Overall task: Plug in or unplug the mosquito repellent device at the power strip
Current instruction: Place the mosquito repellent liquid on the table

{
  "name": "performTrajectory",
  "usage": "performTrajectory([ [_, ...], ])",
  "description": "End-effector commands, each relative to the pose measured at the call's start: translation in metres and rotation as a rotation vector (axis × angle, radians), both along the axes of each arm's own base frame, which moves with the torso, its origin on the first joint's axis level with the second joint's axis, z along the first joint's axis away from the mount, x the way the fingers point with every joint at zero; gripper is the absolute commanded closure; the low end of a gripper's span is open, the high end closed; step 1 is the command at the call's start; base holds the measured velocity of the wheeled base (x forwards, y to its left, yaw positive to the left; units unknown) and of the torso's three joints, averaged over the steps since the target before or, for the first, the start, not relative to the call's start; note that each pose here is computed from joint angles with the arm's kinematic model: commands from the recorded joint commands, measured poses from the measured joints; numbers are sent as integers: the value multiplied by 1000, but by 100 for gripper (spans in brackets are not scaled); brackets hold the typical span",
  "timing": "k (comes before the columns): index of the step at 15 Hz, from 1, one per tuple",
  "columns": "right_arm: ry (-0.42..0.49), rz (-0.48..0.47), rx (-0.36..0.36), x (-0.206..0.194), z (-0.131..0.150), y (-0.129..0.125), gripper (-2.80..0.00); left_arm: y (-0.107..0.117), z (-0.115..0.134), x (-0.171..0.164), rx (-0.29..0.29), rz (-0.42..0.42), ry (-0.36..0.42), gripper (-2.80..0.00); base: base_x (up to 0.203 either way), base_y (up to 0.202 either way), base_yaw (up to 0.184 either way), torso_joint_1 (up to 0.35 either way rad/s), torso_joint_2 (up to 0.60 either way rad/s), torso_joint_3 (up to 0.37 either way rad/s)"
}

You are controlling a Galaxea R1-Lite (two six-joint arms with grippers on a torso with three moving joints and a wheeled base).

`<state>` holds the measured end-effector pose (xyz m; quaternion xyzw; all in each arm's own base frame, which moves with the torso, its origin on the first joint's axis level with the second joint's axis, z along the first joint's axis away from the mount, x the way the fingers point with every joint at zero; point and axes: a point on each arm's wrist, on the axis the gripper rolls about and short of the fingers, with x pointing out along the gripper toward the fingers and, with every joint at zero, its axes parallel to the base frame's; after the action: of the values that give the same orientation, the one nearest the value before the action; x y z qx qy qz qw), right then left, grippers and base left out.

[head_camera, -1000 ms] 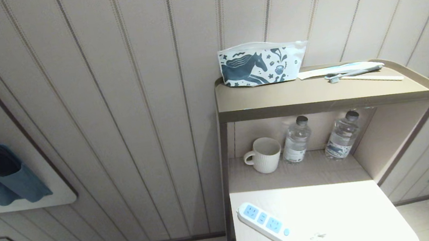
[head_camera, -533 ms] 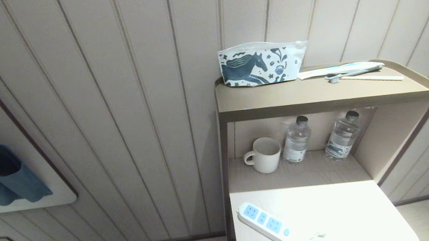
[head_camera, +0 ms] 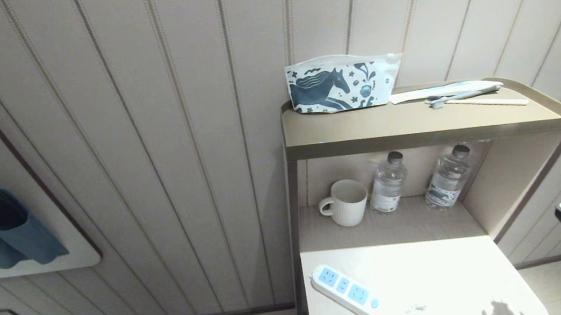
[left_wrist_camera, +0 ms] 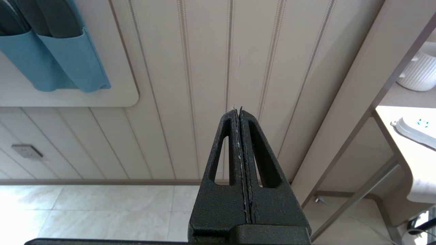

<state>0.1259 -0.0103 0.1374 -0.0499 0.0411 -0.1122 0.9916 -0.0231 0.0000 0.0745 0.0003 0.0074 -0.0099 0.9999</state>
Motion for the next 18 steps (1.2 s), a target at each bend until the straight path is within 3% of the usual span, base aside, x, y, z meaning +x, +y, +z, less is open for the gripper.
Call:
performTrajectory([
  [1, 18, 19, -1, 3, -2, 2, 0, 0, 0, 0, 0, 0, 2, 0, 0, 0, 0, 0, 0, 0],
  [13, 45, 37, 0, 5, -6, 4, 0, 0, 0, 0, -1, 0, 2, 0, 0, 0, 0, 0, 0, 0],
  [18, 32, 117, -2, 2, -3, 13, 0, 0, 0, 0, -1, 0, 2, 0, 0, 0, 0, 0, 0, 0],
])
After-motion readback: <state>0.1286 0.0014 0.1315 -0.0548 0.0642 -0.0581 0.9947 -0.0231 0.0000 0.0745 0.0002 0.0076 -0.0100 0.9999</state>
